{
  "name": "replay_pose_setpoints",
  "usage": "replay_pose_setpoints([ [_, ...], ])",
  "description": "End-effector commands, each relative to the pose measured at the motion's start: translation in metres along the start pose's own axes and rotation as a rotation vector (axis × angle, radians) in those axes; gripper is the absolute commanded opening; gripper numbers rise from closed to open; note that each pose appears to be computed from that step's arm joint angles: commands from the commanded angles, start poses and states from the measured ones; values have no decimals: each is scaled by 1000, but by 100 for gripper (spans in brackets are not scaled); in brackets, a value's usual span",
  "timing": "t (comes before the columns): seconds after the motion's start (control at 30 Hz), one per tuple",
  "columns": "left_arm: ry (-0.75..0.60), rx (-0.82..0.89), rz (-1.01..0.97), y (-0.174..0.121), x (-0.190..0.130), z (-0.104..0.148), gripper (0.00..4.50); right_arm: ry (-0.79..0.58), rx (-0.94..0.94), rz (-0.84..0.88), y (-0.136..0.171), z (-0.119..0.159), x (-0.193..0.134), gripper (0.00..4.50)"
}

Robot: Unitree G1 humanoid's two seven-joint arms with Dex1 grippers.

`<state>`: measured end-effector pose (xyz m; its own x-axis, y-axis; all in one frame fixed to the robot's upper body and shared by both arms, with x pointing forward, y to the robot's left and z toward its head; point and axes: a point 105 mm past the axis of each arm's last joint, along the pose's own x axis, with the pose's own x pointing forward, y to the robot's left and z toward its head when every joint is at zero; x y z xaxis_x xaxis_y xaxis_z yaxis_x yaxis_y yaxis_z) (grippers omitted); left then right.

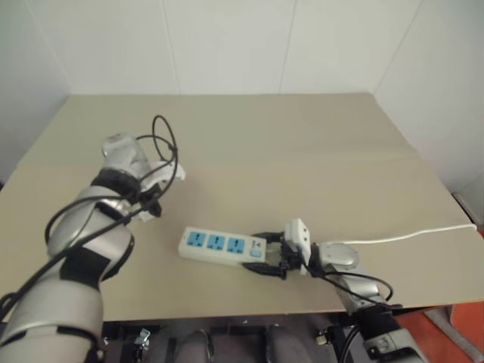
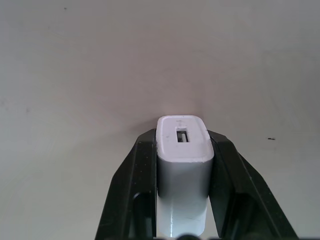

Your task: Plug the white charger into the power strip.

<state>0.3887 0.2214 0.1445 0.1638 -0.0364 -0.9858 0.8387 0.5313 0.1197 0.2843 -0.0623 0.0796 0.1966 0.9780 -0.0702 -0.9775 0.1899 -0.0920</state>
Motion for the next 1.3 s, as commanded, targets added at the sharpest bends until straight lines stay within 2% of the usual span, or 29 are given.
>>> replay_pose_setpoints([
  [0.03, -175, -7, 37, 7, -30, 18, 102, -15, -2, 26, 4, 5, 4, 343],
  [0.1, -450, 6, 102, 15, -63, 42, 102, -15, 2, 39, 6, 4, 5, 343],
  [0.13, -661, 30, 173, 21, -82, 58, 102, -12, 1, 52, 7, 4, 5, 343],
  [0.23, -1143, 50, 295, 25, -135, 79, 102, -9, -3, 88, 10, 3, 7, 343],
  [0.3, -1360, 114, 362, 15, -159, 82, 102, -15, -7, 108, 10, 4, 8, 343],
  [0.33, -1413, 126, 376, 11, -164, 82, 102, -18, -10, 114, 10, 4, 8, 343],
  [0.4, -1497, 144, 243, -10, -167, 82, 102, -13, -16, 131, 8, 4, 8, 343],
  [0.5, -1544, 302, 147, -52, -156, 81, 102, 9, -28, 141, 2, 0, 8, 343],
  [0.63, -1621, 363, 56, -98, -140, 82, 102, 41, -31, 143, -8, -8, 9, 343],
  [0.8, -1677, 412, -154, -148, -117, 69, 102, 83, -35, 151, -15, -16, 8, 343],
  [1.0, -1528, 431, -281, -162, -76, 53, 102, 83, -39, 168, -15, -16, 7, 343],
  [1.1, -1484, 464, -259, -160, -56, 51, 102, 89, -33, 175, -14, -18, 6, 343],
  [1.3, -1531, 462, -297, -161, -36, 51, 102, 90, -30, 177, -12, -19, 7, 343],
])
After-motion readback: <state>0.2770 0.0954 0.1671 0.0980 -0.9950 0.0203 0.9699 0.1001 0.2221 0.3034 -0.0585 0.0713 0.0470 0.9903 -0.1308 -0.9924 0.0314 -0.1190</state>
